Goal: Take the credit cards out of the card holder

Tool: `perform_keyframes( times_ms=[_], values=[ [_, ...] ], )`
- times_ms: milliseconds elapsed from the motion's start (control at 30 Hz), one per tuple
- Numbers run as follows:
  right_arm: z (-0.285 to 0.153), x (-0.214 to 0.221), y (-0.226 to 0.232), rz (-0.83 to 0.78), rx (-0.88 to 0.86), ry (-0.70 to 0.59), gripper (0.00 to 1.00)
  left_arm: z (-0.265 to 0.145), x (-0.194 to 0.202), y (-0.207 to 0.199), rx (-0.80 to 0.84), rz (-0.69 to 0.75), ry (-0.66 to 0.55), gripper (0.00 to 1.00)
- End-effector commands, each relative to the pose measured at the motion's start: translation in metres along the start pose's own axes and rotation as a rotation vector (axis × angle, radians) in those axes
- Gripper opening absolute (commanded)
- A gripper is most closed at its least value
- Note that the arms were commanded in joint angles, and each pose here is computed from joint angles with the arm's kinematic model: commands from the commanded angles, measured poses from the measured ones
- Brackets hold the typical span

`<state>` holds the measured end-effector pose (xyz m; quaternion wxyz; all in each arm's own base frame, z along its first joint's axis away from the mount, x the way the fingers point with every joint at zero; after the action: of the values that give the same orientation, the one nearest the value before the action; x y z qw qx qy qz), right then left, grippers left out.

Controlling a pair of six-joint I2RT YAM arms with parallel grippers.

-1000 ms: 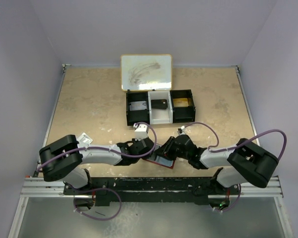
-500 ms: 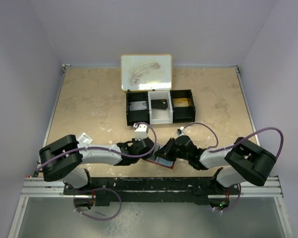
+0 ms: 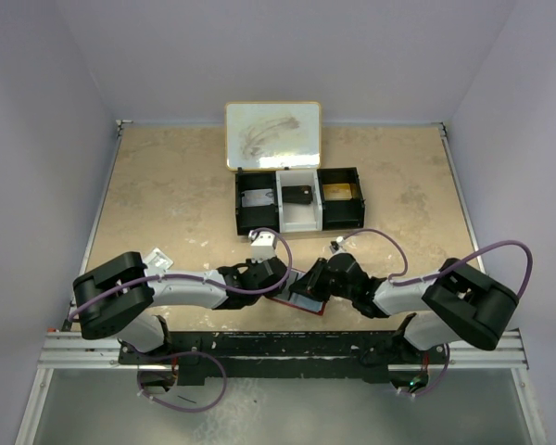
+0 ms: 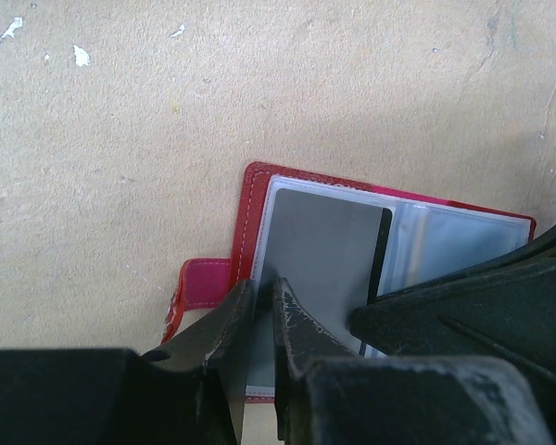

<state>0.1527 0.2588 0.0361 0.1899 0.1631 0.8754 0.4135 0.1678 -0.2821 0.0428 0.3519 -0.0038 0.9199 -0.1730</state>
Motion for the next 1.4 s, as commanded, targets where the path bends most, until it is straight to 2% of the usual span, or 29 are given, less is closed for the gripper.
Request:
perform_keyframes(
  times_ms=[0, 100, 300, 433, 933, 1367],
  values=[
    [0.000, -0.003, 0.003, -0.021, -0.013, -0.017, 0.18, 0.002, 0.019, 0.007, -0.014, 0.007, 0.079, 0.11],
    [-0.001, -0.003, 0.004, -0.024, -0.015, -0.017, 0.11, 0.002, 0.019, 0.007, -0.016, 0.008, 0.078, 0.11],
    [-0.004, -0.005, 0.005, -0.028, -0.015, -0.027, 0.07, 0.004, 0.019, 0.008, -0.030, 0.015, 0.079, 0.10],
    [-0.006, -0.004, 0.002, -0.028, -0.013, -0.030, 0.00, 0.005, 0.020, 0.008, -0.032, 0.015, 0.082, 0.10],
    [-0.017, -0.005, -0.012, -0.004, 0.028, -0.053, 0.00, 0.004, 0.020, 0.010, -0.031, 0.015, 0.085, 0.09],
    [-0.013, 0.000, -0.014, -0.026, 0.033, -0.015, 0.02, -0.001, 0.016, 0.002, 0.005, -0.012, 0.081, 0.10]
  ],
)
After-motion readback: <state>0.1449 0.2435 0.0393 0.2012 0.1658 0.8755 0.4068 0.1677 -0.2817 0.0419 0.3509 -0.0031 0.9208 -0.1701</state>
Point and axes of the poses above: each gripper's point midway between its finger pads, its own z axis out along the fingers, its own y axis along the line the jaws close on, x = y × z, the point moved 3 cm from there along -z, back along the fingers, and after that the axes turned 2 degrees about -z, right-handed, at the moved point
